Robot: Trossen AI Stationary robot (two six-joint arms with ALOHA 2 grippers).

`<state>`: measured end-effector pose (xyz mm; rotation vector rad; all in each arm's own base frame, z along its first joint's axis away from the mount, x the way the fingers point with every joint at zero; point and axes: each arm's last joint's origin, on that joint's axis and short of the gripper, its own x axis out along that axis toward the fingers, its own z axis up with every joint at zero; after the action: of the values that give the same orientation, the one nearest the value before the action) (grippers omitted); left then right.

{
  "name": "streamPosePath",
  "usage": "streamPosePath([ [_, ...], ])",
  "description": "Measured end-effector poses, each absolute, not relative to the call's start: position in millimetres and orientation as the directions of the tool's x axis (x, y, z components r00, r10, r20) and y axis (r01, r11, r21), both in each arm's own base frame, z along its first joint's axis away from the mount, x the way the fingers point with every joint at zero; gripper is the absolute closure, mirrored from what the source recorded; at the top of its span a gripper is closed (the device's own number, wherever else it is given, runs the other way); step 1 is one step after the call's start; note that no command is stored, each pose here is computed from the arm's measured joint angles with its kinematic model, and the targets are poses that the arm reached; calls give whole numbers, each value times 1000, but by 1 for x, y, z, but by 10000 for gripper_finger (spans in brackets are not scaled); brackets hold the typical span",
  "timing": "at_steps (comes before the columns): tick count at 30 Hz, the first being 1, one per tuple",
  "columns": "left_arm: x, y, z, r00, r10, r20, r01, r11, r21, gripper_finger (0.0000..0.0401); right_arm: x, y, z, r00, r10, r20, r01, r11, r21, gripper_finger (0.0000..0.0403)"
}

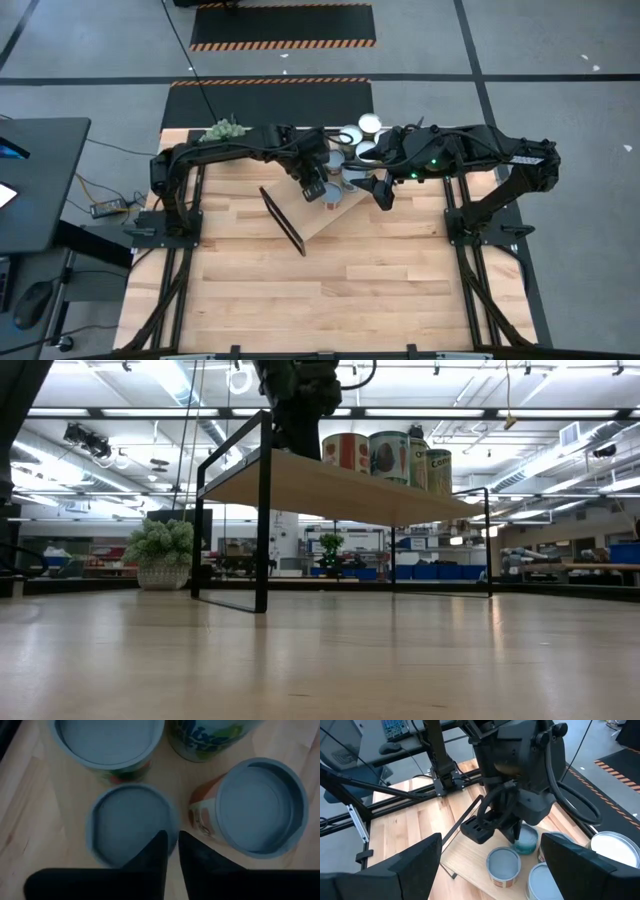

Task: Pick and place cans onto a shelf
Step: Put the blue tuna can on the shelf, then return to Home Position

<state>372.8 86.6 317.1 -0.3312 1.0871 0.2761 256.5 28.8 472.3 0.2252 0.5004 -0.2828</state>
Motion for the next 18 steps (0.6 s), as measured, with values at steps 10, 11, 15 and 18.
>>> streamPosePath([
  [10,373,87,317,442,74,-894,-358,928,-100,256,257,29,472,840,-210,-500,316,939,136,55],
  [11,373,88,318,441,74,-895,-351,931,-96,249,257,29,472,840,-210,-500,316,939,136,55],
  [15,370,89,335,463,72,-884,-295,952,-77,231,257,29,472,840,-205,-502,312,940,138,55],
  [18,367,92,353,500,86,-862,-274,960,-63,230,255,29,473,845,-187,-502,292,946,139,55],
])
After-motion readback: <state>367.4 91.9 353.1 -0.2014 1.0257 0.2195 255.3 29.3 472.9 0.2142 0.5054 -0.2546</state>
